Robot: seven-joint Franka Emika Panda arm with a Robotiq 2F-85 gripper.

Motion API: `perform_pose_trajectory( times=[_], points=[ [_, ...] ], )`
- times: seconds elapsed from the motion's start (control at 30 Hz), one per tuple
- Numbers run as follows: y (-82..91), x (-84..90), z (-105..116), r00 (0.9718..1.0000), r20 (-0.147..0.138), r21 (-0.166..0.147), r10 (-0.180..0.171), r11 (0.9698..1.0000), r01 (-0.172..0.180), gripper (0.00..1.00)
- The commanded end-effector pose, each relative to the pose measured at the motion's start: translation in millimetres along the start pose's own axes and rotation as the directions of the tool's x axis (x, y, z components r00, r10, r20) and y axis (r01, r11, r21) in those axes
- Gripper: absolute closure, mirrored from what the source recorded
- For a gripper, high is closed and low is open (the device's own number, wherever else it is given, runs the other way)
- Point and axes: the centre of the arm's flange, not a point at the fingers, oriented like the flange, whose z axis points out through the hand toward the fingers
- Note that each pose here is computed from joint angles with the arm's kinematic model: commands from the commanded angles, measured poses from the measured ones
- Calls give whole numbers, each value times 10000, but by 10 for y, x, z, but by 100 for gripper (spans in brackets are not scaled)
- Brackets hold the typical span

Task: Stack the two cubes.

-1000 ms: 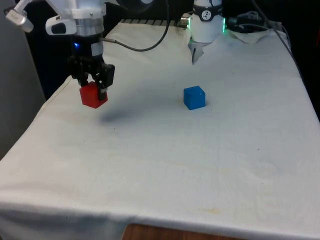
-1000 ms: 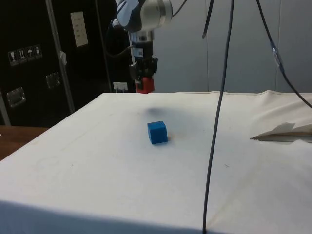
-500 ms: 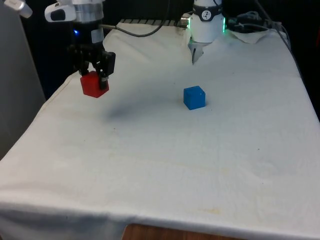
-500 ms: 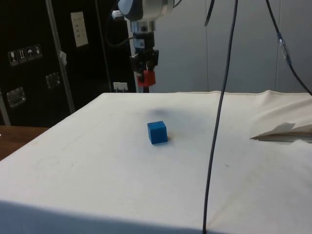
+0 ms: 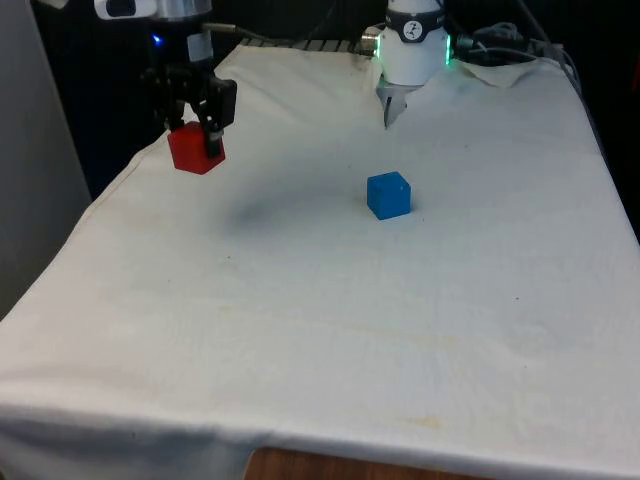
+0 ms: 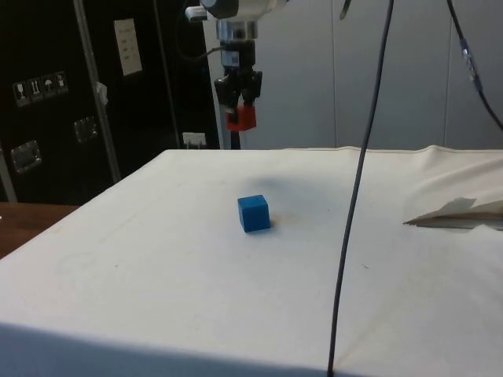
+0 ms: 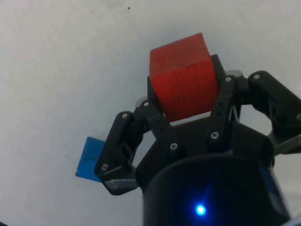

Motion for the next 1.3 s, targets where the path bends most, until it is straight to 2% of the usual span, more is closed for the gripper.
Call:
perform_pose_trajectory(
  times=[0.0, 0.33, 0.37, 0.63, 0.67, 0.7, 0.83, 0.93, 0.97, 1.0, 1.23, 1.27],
  points=[
    [4, -29, -41, 10000, 40, -47, -7, 10000, 7, 100],
    [8, -166, -198, 10000, 72, 115, -29, 9999, 29, 100],
    [20, -138, -165, 10000, 65, 183, -37, 9998, 36, 100],
    [-96, -329, -257, 9999, 124, 196, -31, 9998, 28, 100],
    [-87, -307, -247, 9998, 171, 290, -70, 9996, 65, 100],
    [-128, -362, -269, 9999, 135, 200, -40, 9998, 37, 100],
    [-188, -426, -276, 9998, 176, 195, -65, 9998, 62, 100],
    [-235, -465, -279, 9998, 195, 181, -74, 9998, 71, 100],
    [-220, -453, -272, 9996, 263, 302, -102, 9995, 94, 100],
    [-275, -485, -277, 9997, 206, 150, -90, 9999, 87, 100],
    [-410, -561, -279, 9996, 270, 49, -126, 9999, 125, 100],
    [-391, -541, -272, 9992, 365, 172, -158, 9997, 151, 100]
  ],
)
